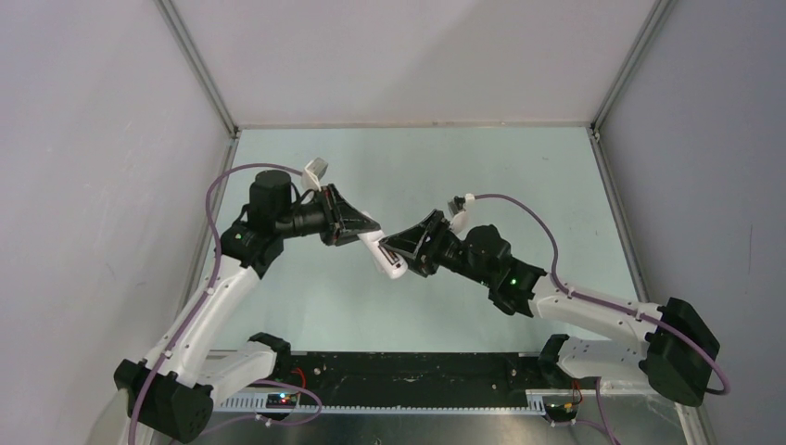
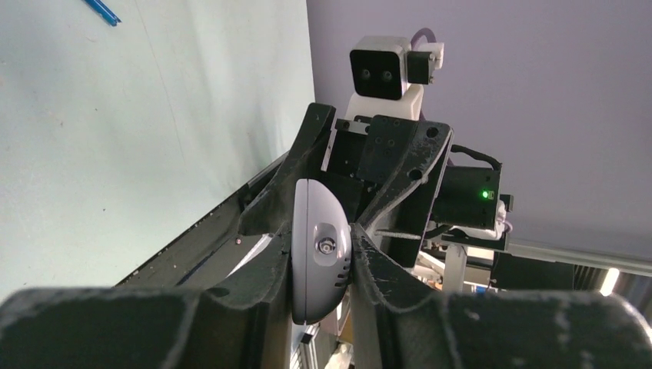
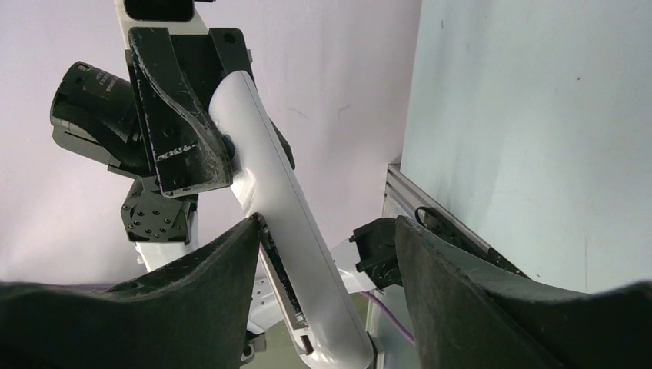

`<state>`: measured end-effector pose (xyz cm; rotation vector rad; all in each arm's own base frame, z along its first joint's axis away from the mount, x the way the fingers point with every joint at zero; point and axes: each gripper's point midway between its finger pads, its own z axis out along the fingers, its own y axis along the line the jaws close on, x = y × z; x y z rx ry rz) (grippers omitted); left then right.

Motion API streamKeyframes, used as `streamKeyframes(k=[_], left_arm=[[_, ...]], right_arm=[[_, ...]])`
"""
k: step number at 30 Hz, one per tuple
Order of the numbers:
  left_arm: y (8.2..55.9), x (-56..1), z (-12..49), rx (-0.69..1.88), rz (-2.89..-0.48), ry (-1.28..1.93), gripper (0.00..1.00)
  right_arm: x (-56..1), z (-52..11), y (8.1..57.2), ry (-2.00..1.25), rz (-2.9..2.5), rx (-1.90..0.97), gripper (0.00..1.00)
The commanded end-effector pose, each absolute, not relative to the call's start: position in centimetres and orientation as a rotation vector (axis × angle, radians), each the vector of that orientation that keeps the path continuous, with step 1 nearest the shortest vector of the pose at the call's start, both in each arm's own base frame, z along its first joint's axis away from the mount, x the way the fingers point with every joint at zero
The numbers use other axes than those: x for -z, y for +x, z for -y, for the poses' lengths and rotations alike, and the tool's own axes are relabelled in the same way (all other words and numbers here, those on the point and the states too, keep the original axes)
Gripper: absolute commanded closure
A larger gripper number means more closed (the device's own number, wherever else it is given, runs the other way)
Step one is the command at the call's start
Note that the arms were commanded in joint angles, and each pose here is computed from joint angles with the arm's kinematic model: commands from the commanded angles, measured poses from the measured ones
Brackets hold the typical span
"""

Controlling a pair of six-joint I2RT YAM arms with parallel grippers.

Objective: Load the batteries into the remote control
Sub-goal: Load the battery into the remote control.

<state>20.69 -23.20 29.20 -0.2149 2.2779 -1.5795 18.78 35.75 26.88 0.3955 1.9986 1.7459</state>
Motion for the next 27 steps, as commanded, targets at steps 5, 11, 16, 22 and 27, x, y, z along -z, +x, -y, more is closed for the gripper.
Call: streamKeyframes(k=[5, 11, 16, 22, 27], left_arm=[[18.0, -33.9, 24.0, 1.734, -2.188, -0.048, 1.00], [18.0, -34.0, 23.9, 1.728, -2.182, -0.048, 1.00], [18.1, -33.2, 23.8, 1.700, -2.180, -0.031, 1.00], [18.2, -31.4, 23.5, 1.627, -2.169, 0.058, 1.00], [17.9, -31.0, 23.6, 1.601, -2.139, 0.194, 1.00]], right_arm=[[-23.9, -34.0, 20.1, 0.430, -2.020, -1.583, 0.31], [-23.7, -34.0, 19.9, 0.411, -2.026, -1.570, 0.30], [-25.3, -33.4, 19.9, 0.430, -1.978, -1.613, 0.20], [-28.6, -31.8, 19.9, 0.423, -1.882, -1.684, 0.05], [-29.6, -31.2, 18.9, 0.247, -1.842, -1.664, 0.04]])
